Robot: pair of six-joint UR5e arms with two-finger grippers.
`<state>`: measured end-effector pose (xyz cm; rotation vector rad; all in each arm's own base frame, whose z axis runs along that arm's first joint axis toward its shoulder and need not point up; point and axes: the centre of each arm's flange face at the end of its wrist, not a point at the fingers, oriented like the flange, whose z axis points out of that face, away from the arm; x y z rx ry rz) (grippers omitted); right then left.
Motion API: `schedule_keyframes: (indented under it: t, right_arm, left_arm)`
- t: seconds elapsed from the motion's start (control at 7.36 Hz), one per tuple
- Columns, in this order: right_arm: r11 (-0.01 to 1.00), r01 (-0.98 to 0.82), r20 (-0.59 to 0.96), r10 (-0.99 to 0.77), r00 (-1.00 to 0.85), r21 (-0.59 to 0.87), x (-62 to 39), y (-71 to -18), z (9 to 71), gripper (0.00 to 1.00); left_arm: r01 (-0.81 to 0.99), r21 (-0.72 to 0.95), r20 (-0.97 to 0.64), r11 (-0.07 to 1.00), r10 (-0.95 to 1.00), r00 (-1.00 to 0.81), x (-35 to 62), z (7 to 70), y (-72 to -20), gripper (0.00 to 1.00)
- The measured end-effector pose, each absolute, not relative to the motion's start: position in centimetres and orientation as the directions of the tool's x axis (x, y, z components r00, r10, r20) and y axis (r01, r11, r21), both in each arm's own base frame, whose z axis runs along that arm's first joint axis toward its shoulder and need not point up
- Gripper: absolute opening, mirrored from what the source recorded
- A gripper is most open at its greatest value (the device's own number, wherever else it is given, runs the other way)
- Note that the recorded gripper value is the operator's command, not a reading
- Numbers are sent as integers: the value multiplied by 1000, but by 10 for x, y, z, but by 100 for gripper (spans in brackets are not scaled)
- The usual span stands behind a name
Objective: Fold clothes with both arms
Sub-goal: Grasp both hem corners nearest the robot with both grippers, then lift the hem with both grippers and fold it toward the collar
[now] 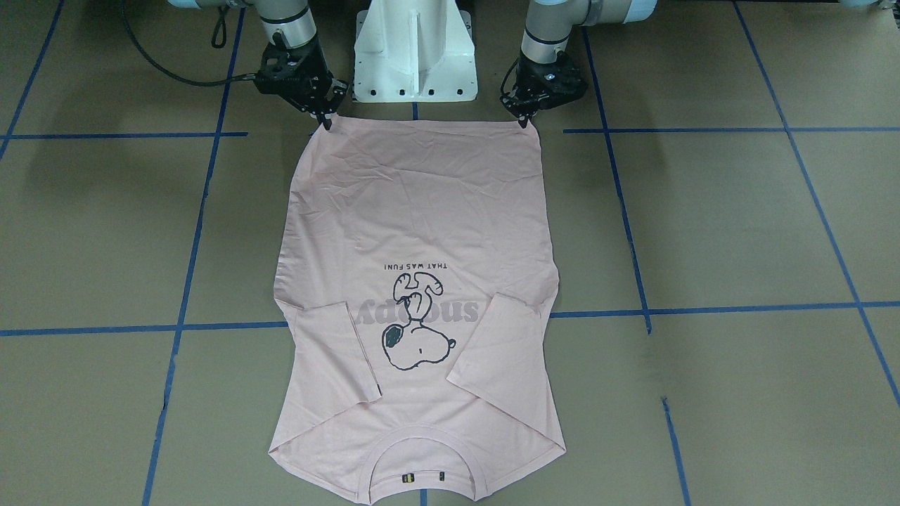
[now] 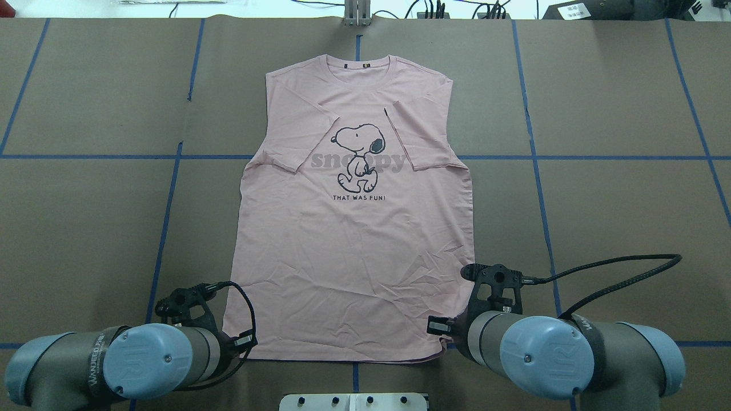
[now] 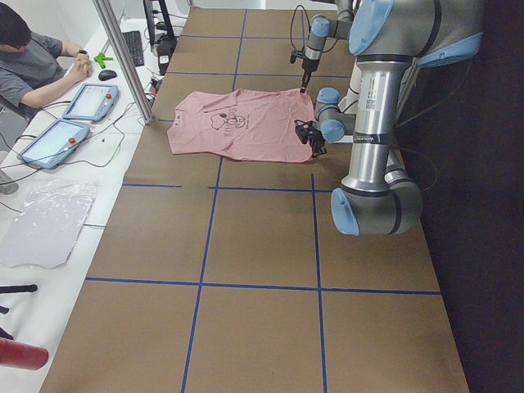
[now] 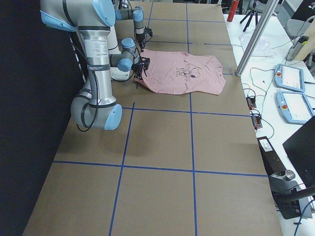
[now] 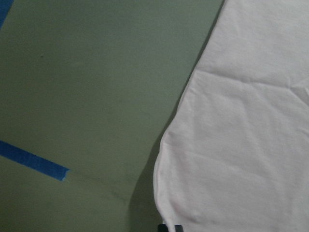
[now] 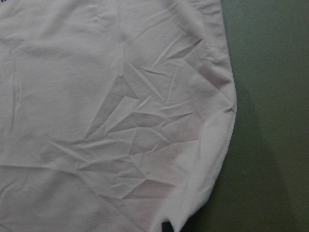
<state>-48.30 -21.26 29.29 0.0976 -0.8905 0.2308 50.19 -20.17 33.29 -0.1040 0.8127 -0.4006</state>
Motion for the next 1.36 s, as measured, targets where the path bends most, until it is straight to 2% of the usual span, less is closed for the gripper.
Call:
schedule_keyframes:
  t: [0.41,1.09,1.36]
  right_arm:
    - [975,-218,787,161,595,-35,-463,-209,280,0]
    - [993,-18,776,105,622,-120,-380,-142,259,0]
    - [992,-17,776,107,622,-124,-366,-142,253,0]
  left_arm:
    - [290,-243,-707,926,-374,601,482,305,-194,0]
    - [117,-251,-755,961,-270,598,420,224,-119,0]
    - [98,-218,-768,971,-233,597,403,214,-125,0]
